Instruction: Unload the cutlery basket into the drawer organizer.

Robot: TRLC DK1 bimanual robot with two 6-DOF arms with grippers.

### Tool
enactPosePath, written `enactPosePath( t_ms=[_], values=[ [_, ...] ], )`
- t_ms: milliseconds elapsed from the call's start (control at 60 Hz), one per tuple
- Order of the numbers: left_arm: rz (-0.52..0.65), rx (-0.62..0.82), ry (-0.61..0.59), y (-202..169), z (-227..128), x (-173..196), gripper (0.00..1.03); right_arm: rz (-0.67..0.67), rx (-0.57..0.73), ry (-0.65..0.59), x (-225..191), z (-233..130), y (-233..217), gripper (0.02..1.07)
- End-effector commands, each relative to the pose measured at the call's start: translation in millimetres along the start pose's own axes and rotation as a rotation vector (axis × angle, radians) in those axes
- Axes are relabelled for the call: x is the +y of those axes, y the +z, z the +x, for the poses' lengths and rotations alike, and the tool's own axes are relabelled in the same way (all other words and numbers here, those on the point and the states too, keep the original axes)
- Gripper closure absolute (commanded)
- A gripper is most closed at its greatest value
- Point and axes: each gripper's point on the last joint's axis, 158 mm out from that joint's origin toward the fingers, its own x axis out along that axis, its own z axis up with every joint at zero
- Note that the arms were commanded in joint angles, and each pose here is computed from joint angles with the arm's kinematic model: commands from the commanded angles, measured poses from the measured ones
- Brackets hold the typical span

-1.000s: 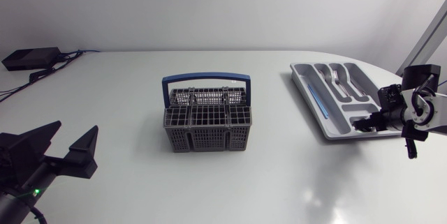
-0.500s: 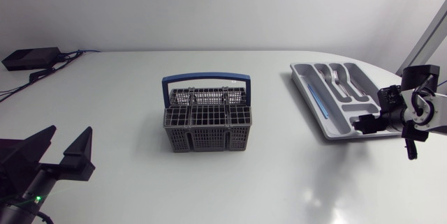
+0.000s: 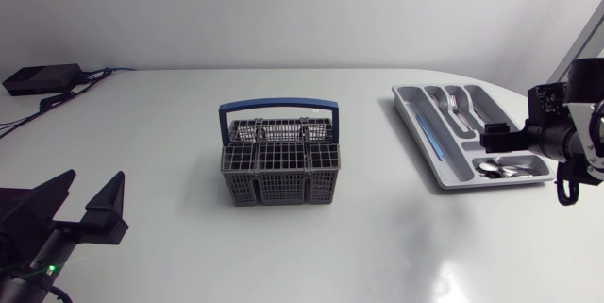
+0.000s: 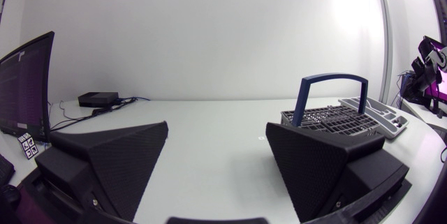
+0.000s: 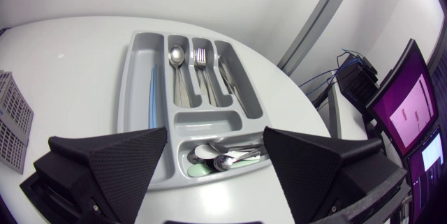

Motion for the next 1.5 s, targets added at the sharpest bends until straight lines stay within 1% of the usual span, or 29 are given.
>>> enactPosePath(
  t_ms=[0, 300, 633, 883, 1100, 1483],
  values=[
    [-0.019, 0.0, 0.0, -6, 1, 0, 0.05, 0.029, -0.01, 0.015, 6, -11, -4, 0.07],
    [-0.019, 0.0, 0.0, -6, 1, 0, 0.04, 0.067, -0.13, 0.054, 19, -50, 10, 0.07],
    [-0.019, 0.0, 0.0, -6, 1, 0, 0.04, 0.106, -0.218, 0.065, 19, -85, 2, 0.07],
    [-0.019, 0.0, 0.0, -6, 1, 0, 0.04, 0.122, -0.253, 0.061, 16, -101, -11, 0.07],
    [-0.019, 0.0, 0.0, -6, 1, 0, 0.04, 0.142, -0.31, 0.053, 12, -114, -18, 0.07],
    [-0.019, 0.0, 0.0, -6, 1, 0, 0.04, 0.182, -0.433, 0.163, 35, -129, -30, 0.07]
  ],
)
